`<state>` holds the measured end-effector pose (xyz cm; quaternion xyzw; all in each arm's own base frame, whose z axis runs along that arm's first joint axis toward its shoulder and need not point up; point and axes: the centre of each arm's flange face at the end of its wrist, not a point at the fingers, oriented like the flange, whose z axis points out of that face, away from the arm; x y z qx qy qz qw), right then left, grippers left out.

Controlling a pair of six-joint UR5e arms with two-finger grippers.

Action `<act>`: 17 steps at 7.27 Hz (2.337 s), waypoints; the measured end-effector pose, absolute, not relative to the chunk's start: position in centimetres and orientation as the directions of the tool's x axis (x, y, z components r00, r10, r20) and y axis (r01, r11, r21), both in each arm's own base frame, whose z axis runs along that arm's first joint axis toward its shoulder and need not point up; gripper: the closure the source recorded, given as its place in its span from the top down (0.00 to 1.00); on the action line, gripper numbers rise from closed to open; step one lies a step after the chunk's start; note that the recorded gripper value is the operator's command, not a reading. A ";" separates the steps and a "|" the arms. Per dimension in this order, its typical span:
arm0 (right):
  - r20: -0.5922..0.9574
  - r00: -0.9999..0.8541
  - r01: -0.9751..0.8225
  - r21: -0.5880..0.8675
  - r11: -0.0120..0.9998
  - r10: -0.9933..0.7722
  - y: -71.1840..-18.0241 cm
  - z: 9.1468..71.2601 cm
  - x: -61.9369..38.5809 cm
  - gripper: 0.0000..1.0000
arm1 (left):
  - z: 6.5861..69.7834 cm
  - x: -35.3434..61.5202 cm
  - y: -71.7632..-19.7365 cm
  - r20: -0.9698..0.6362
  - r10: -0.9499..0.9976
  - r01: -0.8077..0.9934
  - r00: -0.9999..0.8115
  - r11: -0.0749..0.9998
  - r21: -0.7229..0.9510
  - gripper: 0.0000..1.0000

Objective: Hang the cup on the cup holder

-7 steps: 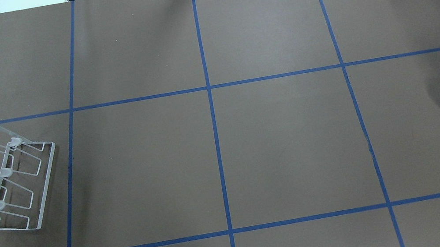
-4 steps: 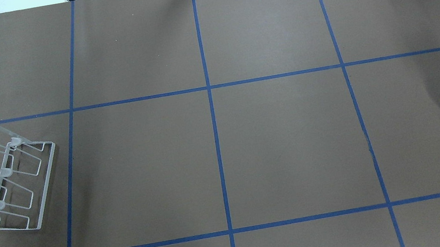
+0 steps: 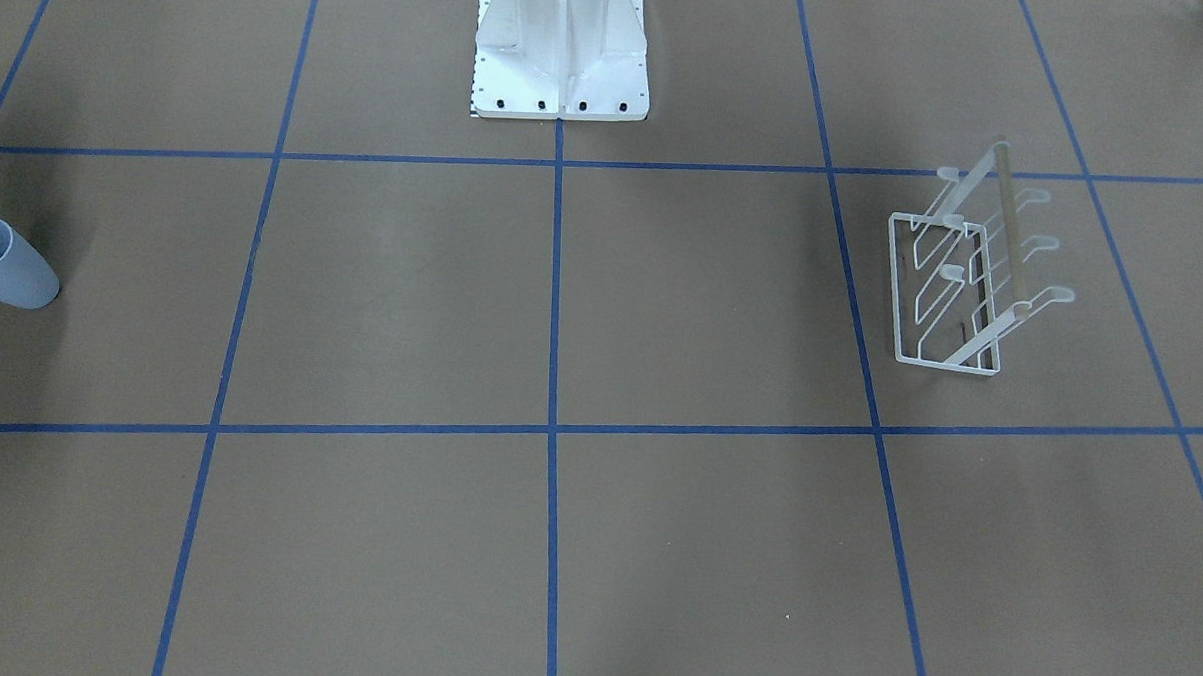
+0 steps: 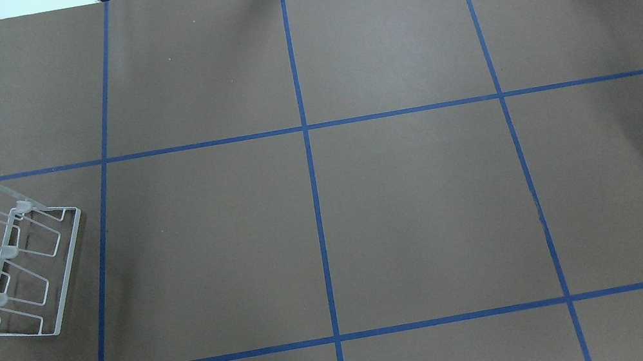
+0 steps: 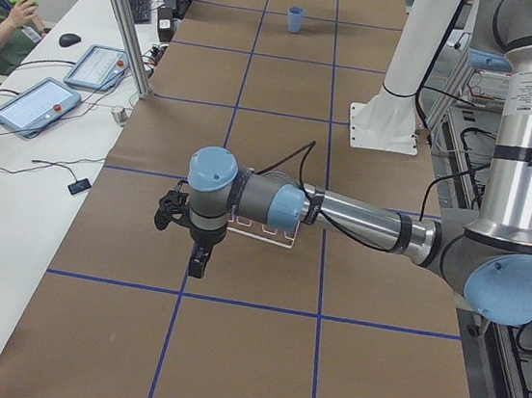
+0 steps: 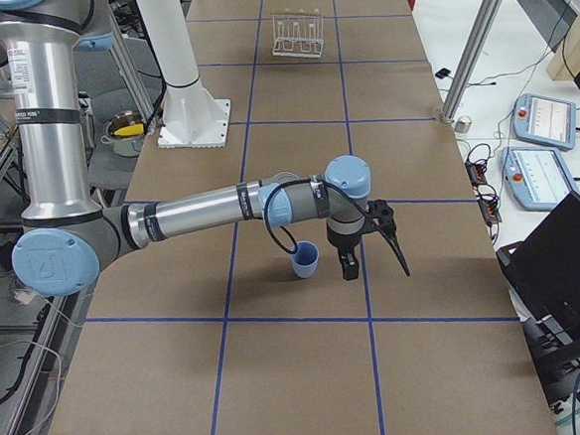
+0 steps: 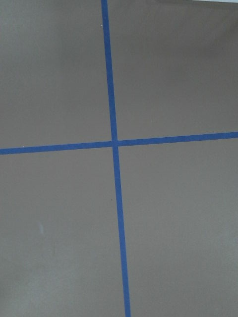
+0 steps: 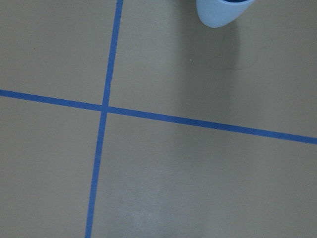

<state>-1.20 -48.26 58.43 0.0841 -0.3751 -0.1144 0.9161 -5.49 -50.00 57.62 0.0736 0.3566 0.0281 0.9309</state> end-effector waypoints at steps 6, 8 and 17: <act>0.694 0.623 0.255 0.256 0.932 -0.361 -46.1 60.9 -7.0 1.00 | 58.2 -5.2 -49.9 -0.664 0.104 -0.007 0.740 0.989 0.147 0.98; 0.696 0.615 0.284 0.242 0.928 -0.370 -45.8 61.5 -8.4 1.00 | 58.2 -5.2 -50.0 -0.664 0.104 -0.007 0.740 0.989 0.147 0.98; 0.696 0.596 0.333 0.239 0.912 -0.400 -45.2 62.6 -10.2 0.00 | 58.0 -5.2 -50.1 -0.665 0.106 -0.006 0.739 0.989 0.151 0.98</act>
